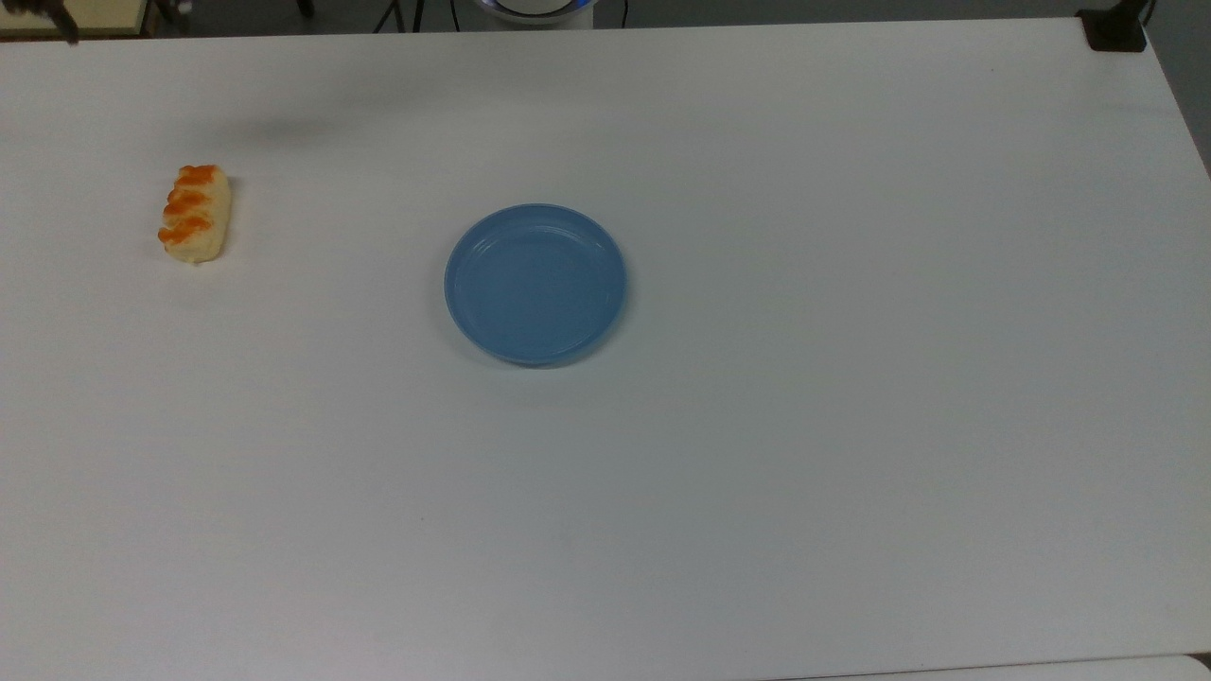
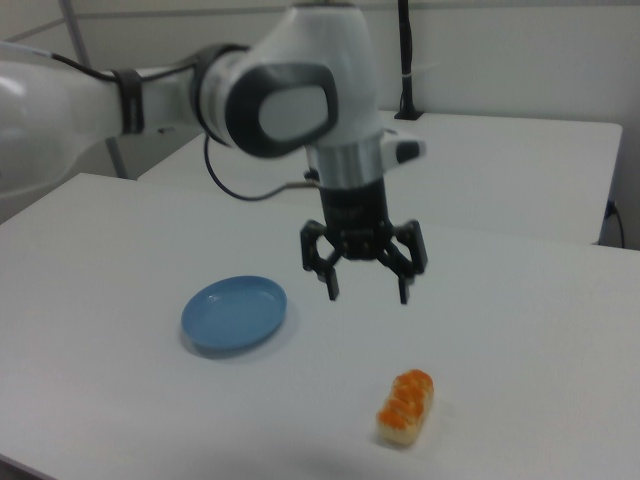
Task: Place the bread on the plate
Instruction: 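Lower the gripper over the bread roll and close it around it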
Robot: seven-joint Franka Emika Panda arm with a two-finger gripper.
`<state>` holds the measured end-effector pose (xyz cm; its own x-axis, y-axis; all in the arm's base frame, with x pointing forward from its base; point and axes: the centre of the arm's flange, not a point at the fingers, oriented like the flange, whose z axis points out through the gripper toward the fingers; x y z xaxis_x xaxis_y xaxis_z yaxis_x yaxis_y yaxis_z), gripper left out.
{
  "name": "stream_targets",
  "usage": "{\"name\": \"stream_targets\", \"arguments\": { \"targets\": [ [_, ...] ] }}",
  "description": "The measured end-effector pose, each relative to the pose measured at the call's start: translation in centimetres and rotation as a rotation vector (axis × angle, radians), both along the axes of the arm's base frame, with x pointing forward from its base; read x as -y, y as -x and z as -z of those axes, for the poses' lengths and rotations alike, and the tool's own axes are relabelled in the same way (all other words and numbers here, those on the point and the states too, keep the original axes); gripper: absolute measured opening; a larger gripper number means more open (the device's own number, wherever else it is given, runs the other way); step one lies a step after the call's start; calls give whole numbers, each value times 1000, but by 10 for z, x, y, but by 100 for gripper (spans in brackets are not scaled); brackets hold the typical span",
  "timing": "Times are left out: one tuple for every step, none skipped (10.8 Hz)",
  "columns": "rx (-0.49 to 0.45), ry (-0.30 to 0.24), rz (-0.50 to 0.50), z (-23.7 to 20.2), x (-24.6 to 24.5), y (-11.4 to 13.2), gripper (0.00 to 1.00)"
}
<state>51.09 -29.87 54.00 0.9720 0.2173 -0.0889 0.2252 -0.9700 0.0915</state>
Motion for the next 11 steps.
{"name": "stream_targets", "arguments": {
  "targets": [
    [40, -11, 21, 23, 11, -2, 100],
    [72, -8, 47, 48, 21, -2, 100],
    [92, -3, 78, 72, 28, -3, 100],
    [102, 0, 103, 94, 29, -5, 100],
    [113, 1, 119, 111, 30, -8, 100],
    [125, 1, 135, 126, 32, -9, 100],
    [120, -4, 154, 141, 34, -9, 100],
    [108, -14, 173, 156, 37, -9, 100],
    [112, -21, 198, 171, 38, -12, 100],
    [124, -24, 220, 182, 39, -16, 100],
    [130, -29, 243, 193, 40, -18, 100]
  ]
}}
